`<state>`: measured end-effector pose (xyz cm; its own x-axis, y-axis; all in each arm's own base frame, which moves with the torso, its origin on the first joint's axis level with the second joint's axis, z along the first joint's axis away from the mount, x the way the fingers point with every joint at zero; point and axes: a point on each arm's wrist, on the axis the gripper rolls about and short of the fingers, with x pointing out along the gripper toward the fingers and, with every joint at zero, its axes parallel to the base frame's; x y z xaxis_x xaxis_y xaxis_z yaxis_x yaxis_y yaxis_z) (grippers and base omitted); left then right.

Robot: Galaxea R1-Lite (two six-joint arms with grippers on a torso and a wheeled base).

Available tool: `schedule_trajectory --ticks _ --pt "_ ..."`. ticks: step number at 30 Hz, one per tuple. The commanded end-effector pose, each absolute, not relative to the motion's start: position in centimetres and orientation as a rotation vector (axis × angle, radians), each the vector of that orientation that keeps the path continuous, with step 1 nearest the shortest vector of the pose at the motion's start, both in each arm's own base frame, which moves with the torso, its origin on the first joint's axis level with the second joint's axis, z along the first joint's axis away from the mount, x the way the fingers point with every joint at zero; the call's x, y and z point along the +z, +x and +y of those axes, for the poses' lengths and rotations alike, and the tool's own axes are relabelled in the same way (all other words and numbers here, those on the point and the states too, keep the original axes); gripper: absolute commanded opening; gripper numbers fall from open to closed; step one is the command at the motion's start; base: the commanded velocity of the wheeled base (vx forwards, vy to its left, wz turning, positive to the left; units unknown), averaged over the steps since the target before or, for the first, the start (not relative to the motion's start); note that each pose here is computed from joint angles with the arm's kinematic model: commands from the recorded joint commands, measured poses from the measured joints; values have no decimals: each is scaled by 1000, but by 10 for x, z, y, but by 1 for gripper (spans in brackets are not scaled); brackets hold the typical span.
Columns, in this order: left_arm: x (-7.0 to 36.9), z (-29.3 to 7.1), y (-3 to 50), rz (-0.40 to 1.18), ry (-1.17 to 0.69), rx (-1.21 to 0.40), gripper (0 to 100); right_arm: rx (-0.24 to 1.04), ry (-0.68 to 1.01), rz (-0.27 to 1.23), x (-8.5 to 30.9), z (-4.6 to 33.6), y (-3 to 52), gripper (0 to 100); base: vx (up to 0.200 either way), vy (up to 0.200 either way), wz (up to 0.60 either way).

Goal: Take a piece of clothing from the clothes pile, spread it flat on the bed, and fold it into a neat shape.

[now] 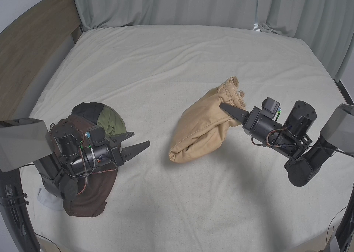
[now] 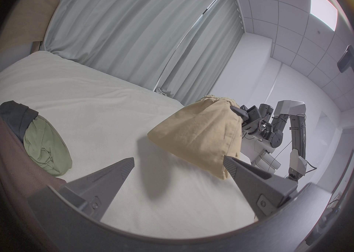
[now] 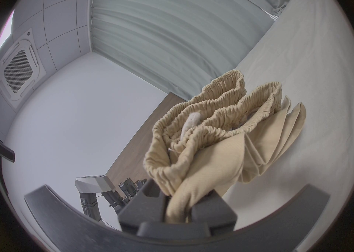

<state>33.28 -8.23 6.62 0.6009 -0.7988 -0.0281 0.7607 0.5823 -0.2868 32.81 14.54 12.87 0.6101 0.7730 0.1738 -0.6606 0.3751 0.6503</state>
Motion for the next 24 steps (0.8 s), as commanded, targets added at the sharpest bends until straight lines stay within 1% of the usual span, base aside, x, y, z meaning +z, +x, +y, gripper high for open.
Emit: schedule_trajectory --ticks 1,7,14,24 --pt "65 -83 333 165 -259 -915 100 910 749 186 114 148 343 0 0 0 0" --pt "65 -82 333 166 -259 -914 100 919 747 171 109 154 356 0 0 0 0" --pt "64 -82 333 168 -260 -913 100 937 743 138 117 157 363 0 0 0 0" --pt "63 -82 333 171 -260 -913 100 952 740 132 102 164 385 0 0 0 0"
